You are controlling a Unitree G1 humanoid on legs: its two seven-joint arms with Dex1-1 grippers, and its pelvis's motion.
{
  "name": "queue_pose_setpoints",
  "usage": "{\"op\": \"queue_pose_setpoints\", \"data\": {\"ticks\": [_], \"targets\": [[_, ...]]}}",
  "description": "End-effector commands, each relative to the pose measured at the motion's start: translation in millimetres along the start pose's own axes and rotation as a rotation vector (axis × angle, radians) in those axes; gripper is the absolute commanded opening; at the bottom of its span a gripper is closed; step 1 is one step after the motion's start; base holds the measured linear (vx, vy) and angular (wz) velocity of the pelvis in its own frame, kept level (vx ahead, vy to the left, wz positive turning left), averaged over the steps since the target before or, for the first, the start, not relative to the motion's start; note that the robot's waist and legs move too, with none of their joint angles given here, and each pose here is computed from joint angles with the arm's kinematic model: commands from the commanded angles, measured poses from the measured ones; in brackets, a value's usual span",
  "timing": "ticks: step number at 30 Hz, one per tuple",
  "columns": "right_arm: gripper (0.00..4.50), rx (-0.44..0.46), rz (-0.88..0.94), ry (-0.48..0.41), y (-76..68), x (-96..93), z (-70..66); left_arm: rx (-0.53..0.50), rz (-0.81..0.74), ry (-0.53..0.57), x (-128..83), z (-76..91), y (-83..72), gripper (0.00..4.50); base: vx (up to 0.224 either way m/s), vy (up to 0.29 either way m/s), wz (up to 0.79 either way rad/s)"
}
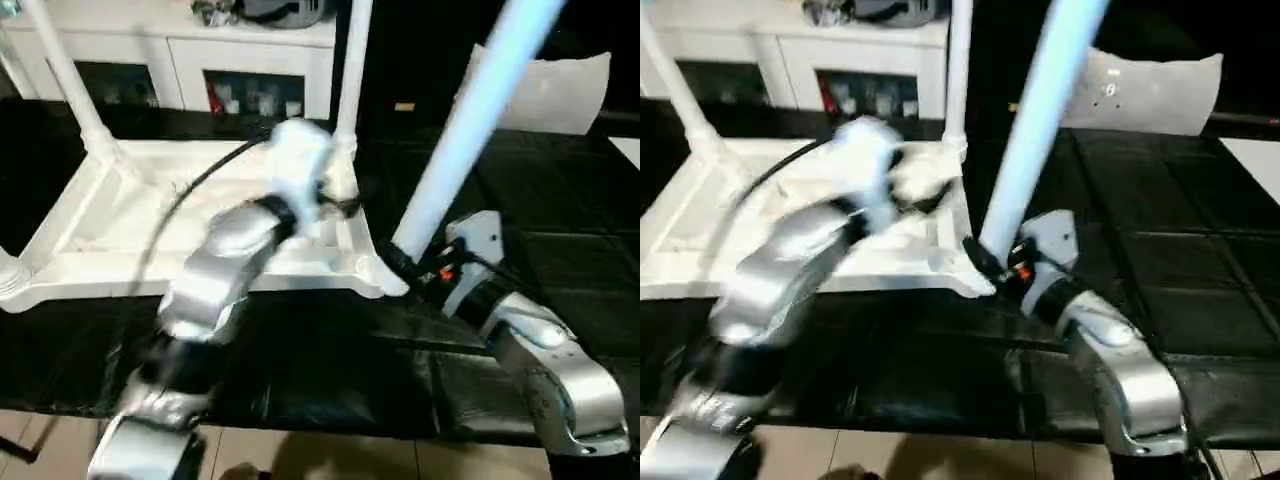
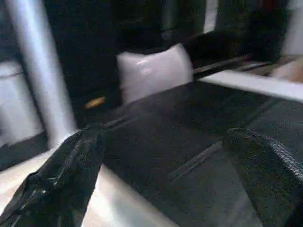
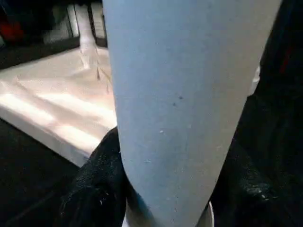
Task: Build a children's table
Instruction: Move to table
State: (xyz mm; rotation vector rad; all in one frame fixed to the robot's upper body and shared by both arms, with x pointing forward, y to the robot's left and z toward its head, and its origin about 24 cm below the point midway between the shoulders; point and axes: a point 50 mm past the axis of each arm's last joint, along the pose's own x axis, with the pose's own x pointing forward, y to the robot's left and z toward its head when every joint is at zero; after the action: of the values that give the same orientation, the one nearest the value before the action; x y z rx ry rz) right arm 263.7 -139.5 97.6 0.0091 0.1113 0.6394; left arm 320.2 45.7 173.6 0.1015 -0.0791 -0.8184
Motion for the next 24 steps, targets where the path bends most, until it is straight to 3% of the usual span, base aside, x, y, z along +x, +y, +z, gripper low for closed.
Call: {"op": "queue_pose_setpoints", "data": {"ticks": [1, 2, 3, 8, 10, 12, 13, 14, 16, 21, 22, 23, 24], "targets": [[1.89, -0.031, 0.006, 0.001, -0.3, 0.4, 2.1, 0.014, -0.108, -0.031, 4.6, 8.2, -14.0, 4.5, 0.0, 0.0, 0.0], [1.89, -0.035, 0.007, 0.003, -0.2, 0.5, 1.7, 0.017, -0.125, -0.036, 5.0, 9.3, -16.1, 4.5, 0.0, 0.0, 0.0], [1.89, -0.021, -0.004, 0.007, -0.5, 0.3, -0.5, 0.025, -0.233, -0.059, 1.7, 12.6, -28.5, 4.5, 0.0, 0.0, 0.0], [1.89, -0.003, -0.024, 0.0, -1.1, -0.1, -2.2, 0.037, -0.272, -0.054, -2.5, 7.8, -31.8, 4.5, 0.0, 0.0, 0.0], [1.89, 0.003, -0.092, -0.025, -9.0, -2.8, -0.3, 0.049, -0.144, -0.007, -3.0, -4.1, -7.3, 4.5, 0.0, 0.0, 0.0], [1.89, 0.009, -0.109, -0.039, -11.6, -4.3, 1.0, 0.052, -0.094, 0.011, -4.9, -8.4, 4.4, 4.5, 0.0, 0.0, 0.0], [1.89, -0.007, -0.139, -0.059, -15.9, -6.9, 3.8, 0.064, -0.048, 0.04, -8.7, -14.1, 19.8, 4.5, 0.0, 0.0, 0.0], [1.89, -0.007, -0.139, -0.059, -15.9, -6.9, 3.8, 0.064, -0.048, 0.04, -8.7, -14.1, 19.8, 4.5, 0.0, 0.0, 0.0], [1.89, -0.004, -0.166, -0.082, -25.0, -12.8, 7.4, 0.105, -0.043, 0.131, -16.7, -28.0, 41.3, 4.5, 0.0, 0.0, 0.0], [1.89, 0.006, -0.176, -0.081, -30.6, -16.7, 8.3, 0.147, -0.15, 0.255, -24.2, -49.6, 48.7, 4.5, 0.0, 0.0, 0.0], [1.89, -0.009, -0.172, -0.075, -32.1, -18.6, 8.0, 0.17, -0.251, 0.349, -30.1, -65.8, 49.8, 4.5, 0.0, 0.0, 0.0], [1.89, -0.013, -0.171, -0.076, -32.2, -19.0, 8.1, 0.169, -0.274, 0.371, -31.8, -69.5, 50.3, 4.5, 0.0, 0.0, 0.0], [1.89, 0.041, -0.162, 0.009, -32.0, -22.7, 1.7, 0.174, -0.337, 0.41, -35.3, -76.5, 52.8, 4.5, 0.0, 0.0, 0.0]]}}
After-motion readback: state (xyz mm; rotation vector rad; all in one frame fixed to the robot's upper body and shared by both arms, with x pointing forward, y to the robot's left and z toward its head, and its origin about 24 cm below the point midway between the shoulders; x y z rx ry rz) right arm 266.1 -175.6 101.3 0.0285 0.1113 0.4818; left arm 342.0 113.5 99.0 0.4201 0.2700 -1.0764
